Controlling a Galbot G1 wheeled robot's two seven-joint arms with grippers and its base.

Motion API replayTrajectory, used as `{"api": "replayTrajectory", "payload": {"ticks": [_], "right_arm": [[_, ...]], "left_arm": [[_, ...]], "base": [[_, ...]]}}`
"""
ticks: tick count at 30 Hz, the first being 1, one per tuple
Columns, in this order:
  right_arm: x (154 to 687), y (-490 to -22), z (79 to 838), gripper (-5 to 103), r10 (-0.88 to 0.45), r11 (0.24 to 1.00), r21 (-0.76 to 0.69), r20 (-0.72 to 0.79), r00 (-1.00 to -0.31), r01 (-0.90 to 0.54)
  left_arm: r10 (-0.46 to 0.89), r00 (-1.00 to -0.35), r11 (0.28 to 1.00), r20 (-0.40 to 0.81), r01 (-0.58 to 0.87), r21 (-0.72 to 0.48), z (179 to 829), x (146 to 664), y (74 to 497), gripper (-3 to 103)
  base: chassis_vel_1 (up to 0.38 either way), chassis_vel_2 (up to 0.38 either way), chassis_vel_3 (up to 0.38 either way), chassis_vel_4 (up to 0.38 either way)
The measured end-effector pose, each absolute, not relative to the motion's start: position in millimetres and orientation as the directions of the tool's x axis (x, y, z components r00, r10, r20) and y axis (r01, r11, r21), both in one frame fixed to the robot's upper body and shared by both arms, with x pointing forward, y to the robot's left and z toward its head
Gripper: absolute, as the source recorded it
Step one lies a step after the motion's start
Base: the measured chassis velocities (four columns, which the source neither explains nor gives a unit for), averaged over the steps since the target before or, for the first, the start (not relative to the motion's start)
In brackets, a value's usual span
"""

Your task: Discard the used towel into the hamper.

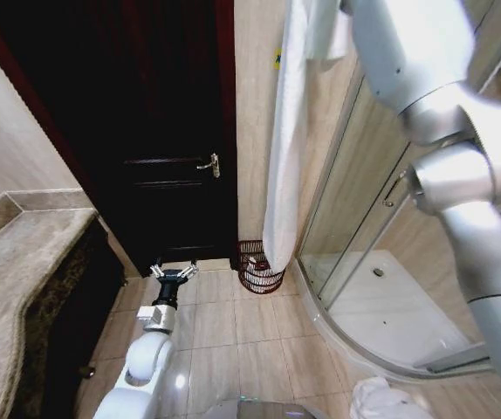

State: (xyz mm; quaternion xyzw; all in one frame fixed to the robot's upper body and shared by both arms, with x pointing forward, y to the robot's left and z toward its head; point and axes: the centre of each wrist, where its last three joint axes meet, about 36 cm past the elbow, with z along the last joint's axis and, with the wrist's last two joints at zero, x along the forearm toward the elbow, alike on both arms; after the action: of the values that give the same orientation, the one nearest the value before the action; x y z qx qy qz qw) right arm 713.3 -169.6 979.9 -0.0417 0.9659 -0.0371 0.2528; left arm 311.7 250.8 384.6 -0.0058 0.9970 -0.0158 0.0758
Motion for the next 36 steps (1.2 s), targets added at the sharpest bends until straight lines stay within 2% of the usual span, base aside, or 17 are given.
{"api": "replayTrajectory", "payload": {"ticks": [3,9,18,24,30,36], "right_arm": [[732.8,-189.9,929.2,5,-0.065,0.995,-0.093,-0.443,-0.894,-0.027],[747.7,-197.3,879.1,5,-0.052,0.995,-0.104,-0.404,-0.913,-0.011],[751.4,-182.4,864.1,5,-0.056,0.996,-0.092,-0.4,-0.915,-0.021],[745.0,-180.6,886.4,5,-0.037,0.998,-0.067,-0.438,-0.898,-0.008],[728.9,-178.0,940.0,5,-0.043,0.997,-0.073,-0.485,-0.873,-0.009],[716.9,-180.2,951.4,5,-0.044,0.996,-0.085,-0.517,-0.855,0.0]], "left_arm": [[-0.021,-0.989,0.999,-0.149,-0.016,-0.035,383.0,305.3,249.7,100],[-0.038,-0.988,0.999,-0.149,-0.034,-0.032,379.5,297.8,254.9,100],[-0.047,-0.987,0.999,-0.151,-0.043,-0.033,379.2,296.5,260.1,100],[-0.038,-0.988,0.999,-0.149,-0.033,-0.039,377.9,297.7,256.6,100],[-0.024,-0.988,0.999,-0.15,-0.017,-0.045,376.2,300.8,251.9,100],[-0.017,-0.988,0.999,-0.155,-0.011,-0.042,378.9,301.6,252.2,100]], "base": [[0.0,0.0,0.0,0.0],[0.0,0.0,0.0,0.0],[0.0,0.0,0.0,0.0],[0.0,0.0,0.0,0.0],[0.0,0.0,0.0,0.0],[0.0,0.0,0.0,0.0]]}}
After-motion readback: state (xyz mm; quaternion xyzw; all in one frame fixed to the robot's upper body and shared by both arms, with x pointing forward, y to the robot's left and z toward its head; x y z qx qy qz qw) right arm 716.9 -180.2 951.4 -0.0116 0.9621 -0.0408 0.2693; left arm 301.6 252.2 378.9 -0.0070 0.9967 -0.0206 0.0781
